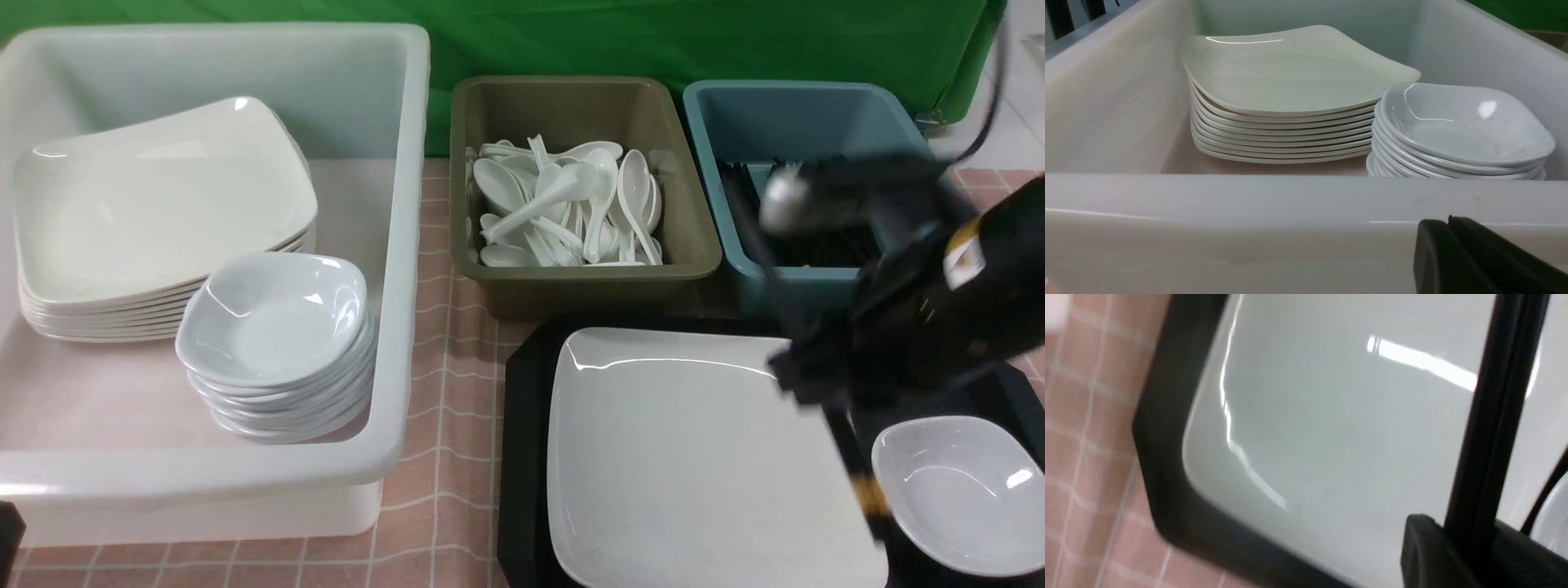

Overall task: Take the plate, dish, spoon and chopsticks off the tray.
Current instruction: Use the right arm to put the chopsticks into the small storage box on the right, then use the right arm to grab a small plate from the dinner plate

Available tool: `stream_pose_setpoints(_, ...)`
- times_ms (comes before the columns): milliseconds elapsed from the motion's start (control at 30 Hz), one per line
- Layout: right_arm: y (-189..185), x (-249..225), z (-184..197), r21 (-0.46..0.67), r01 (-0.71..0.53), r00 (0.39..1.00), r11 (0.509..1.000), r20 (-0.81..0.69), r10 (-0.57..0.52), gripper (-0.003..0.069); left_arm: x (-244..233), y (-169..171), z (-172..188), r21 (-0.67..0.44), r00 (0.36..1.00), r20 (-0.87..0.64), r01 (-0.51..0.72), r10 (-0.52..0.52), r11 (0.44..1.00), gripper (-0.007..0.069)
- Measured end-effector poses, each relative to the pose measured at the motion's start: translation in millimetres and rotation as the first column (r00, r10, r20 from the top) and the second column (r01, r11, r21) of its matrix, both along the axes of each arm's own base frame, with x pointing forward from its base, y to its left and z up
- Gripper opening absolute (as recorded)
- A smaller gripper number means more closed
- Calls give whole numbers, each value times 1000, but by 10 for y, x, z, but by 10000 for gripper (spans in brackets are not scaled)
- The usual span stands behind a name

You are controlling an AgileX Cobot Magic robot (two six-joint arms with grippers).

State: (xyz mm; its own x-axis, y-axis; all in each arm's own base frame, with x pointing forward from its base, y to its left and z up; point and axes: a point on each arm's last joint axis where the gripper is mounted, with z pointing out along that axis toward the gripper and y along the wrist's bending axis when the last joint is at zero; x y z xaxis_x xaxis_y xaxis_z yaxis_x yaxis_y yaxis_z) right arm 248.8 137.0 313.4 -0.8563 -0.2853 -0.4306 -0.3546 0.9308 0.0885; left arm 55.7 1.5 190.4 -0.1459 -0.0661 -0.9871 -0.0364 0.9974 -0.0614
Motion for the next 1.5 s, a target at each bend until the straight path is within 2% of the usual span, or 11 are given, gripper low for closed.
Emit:
stream_pose_setpoints(167,-428,537,298,160,167,914,973,345,-213,167,0,0,0,0,1000,0,0,0,1000,4)
stream_pose_setpoints(333,-715,1128,267,236,254,812,938,475,-339,167,0,0,0,0,1000,0,0,0,1000,4)
stream_pose_setpoints(533,-818,1920,-116,257,292,767,921,512,-386,167,0,0,0,0,1000,0,0,0,1000,4)
stream_pose_setpoints(667,-786,2221,-441,248,299,778,922,495,-386,185,0,0,0,0,1000,0,0,0,1000,4)
stream_pose_setpoints(800,-774,2316,-688,250,329,798,911,442,-410,300,0,0,0,0,1000,0,0,0,1000,4)
stream_pose_setpoints(833,-774,2313,-727,256,352,805,900,407,-431,366,0,0,0,0,1000,0,0,0,1000,4)
stream_pose_setpoints(967,-783,2248,-590,231,377,829,897,348,-438,424,0,0,0,0,1000,0,0,0,1000,4)
stream_pose_setpoints(1067,-806,2071,-221,156,353,867,923,316,-385,371,0,0,0,0,1000,0,0,0,1000,4)
stream_pose_setpoints(1133,-847,1738,248,60,294,912,954,283,-299,241,0,0,0,0,1000,0,0,0,1000,4)
stream_pose_setpoints(1267,-923,1140,675,-44,262,960,964,116,-256,56,0,0,0,0,1000,0,0,0,1000,4)
stream_pose_setpoints(1500,-977,396,666,-56,248,968,967,-33,-250,30,0,0,0,0,1000,0,0,0,1000,4)
